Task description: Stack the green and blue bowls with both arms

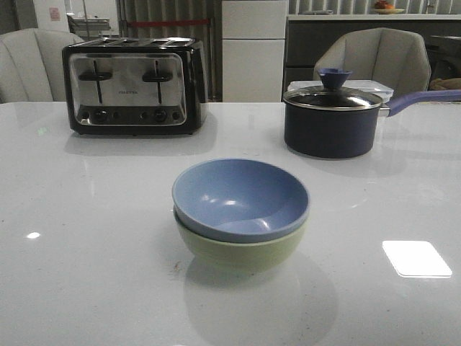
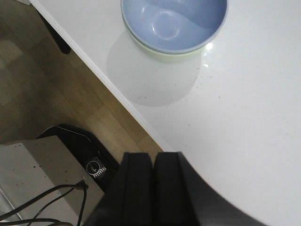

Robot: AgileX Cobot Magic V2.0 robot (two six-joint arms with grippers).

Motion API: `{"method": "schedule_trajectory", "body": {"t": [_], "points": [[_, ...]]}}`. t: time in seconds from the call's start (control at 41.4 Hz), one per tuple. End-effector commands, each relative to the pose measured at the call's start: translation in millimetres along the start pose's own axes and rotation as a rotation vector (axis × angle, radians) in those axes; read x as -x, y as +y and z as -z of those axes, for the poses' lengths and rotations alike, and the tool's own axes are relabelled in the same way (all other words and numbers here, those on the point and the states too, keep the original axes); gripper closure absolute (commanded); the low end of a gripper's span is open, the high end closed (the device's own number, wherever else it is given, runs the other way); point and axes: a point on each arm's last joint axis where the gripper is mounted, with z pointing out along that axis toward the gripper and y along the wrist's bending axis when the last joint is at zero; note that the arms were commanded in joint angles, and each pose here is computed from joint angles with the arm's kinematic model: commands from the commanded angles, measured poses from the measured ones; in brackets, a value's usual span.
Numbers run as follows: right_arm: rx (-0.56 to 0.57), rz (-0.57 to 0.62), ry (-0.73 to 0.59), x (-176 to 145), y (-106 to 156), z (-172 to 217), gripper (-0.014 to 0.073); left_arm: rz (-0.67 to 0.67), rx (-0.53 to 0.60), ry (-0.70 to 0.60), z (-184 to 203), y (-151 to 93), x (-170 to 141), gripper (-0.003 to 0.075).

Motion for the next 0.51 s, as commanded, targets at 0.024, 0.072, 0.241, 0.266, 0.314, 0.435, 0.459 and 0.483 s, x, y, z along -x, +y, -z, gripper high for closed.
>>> {"method": "schedule_trajectory", "body": {"t": [0.024,0.072,0.241,0.266,0.314,0.435,0.459,0.483], "points": [[-0.016,0.001,-0.077,10.0,-1.2,7.0,0.0540,0.051,0.195,-0.265,13.6,12.1,-5.7,0.0627],[-0.016,0.001,-0.077,10.0,-1.2,7.0,0.0540,0.065,0.269,-0.332,12.6,14.5,-19.6,0.0627],[-0.016,0.001,-0.077,10.0,-1.2,7.0,0.0540,0.093,0.439,-0.478,12.6,15.9,-54.7,0.0627],[-0.016,0.001,-0.077,10.0,-1.2,7.0,0.0540,0.097,0.458,-0.500,13.2,15.4,-58.8,0.0627],[-0.016,0.001,-0.077,10.0,-1.2,7.0,0.0540,0.117,0.475,-0.517,7.7,15.8,-68.9,0.0627],[-0.016,0.001,-0.077,10.0,-1.2,7.0,0.0540,0.159,0.523,-0.567,-0.5,16.9,-87.7,0.0627],[-0.016,0.001,-0.077,10.0,-1.2,7.0,0.0540,0.164,0.532,-0.573,-1.3,16.9,-90.8,0.0627],[-0.016,0.001,-0.077,10.0,-1.2,7.0,0.0540,0.180,0.529,-0.573,-3.8,17.0,-94.5,0.0627]]}}
